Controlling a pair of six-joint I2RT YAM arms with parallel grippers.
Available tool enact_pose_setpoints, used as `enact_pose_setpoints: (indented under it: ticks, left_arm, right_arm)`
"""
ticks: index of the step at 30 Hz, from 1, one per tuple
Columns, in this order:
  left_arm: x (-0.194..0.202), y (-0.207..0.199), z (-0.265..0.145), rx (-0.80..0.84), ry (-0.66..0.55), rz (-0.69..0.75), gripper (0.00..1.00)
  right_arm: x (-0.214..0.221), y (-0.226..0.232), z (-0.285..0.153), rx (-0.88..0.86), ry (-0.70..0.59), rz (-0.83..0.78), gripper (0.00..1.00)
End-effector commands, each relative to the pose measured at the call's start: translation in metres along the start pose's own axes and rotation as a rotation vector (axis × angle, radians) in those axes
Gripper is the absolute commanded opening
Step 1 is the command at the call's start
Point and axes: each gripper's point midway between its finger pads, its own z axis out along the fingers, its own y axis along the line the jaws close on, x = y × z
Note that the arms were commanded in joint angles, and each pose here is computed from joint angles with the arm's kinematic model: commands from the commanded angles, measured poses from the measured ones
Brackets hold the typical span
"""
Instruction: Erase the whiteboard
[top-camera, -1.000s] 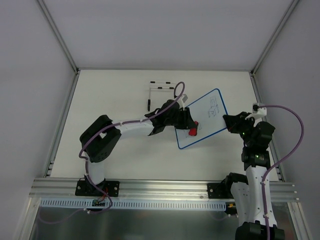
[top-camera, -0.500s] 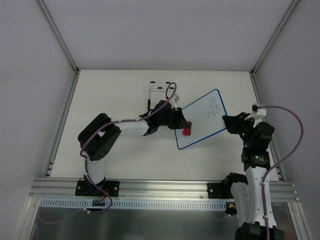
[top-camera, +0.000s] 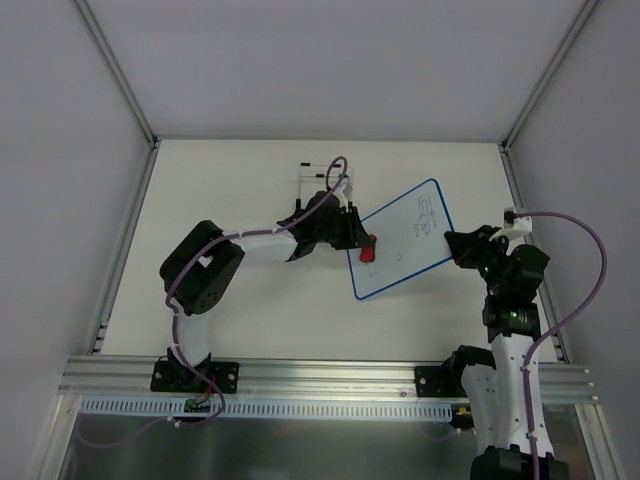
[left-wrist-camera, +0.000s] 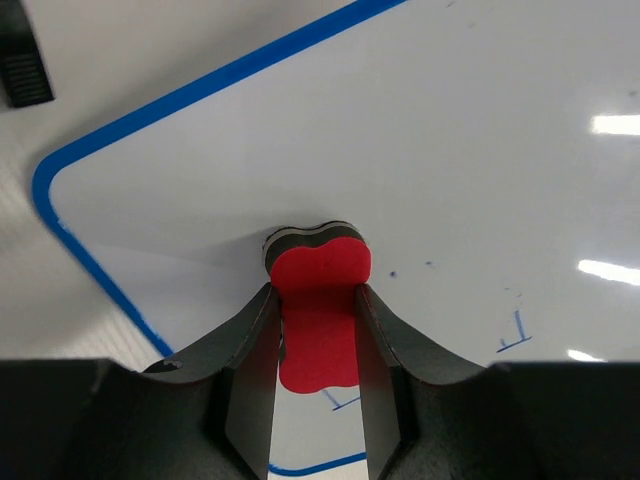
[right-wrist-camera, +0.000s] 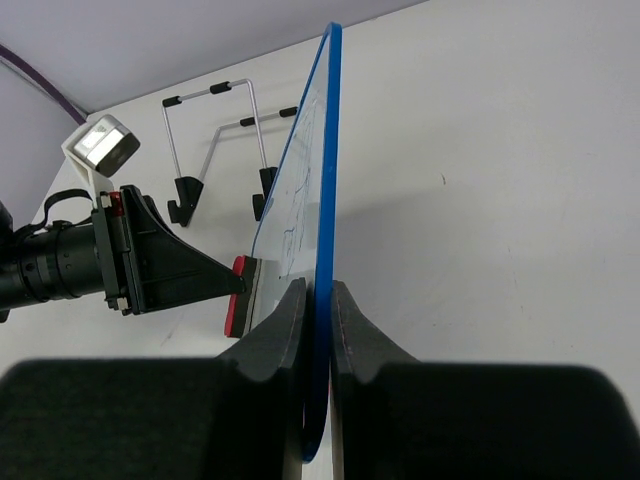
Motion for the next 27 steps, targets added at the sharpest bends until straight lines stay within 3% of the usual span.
enact_pose_setpoints:
  ticks: [1,6,15,21,27]
  left_arm:
    - [0.001,-0.045,0.011,0.096,-0.004,0.089,0.0]
    - [0.004,-0.091,0.016,0.185,0.013,0.139,0.0]
    - [0.076,-0.135,0.004,0.275,0.153,0.227,0.0]
    - [0.075,-0.102,0.005,0.173,0.122,0.198,0.0]
    - [0.066,-0.036,0.006,0.019,0.09,0.09,0.0]
  right_arm:
    - [0.008,0.026,-0.004,-0.152,0.036,-0.088,0.0]
    - [0.007,0.027,-0.004,-0.152,0.036,-0.088,0.0]
    - [0.004,0.026,-0.003,-0.147,0.031,-0.093,0.0]
    - [0.007,0.024,-0.003,-0.143,0.037,-0.089,0.0]
    - [0.007,0.024,-0.004,-0.141,0.034,-0.092,0.0]
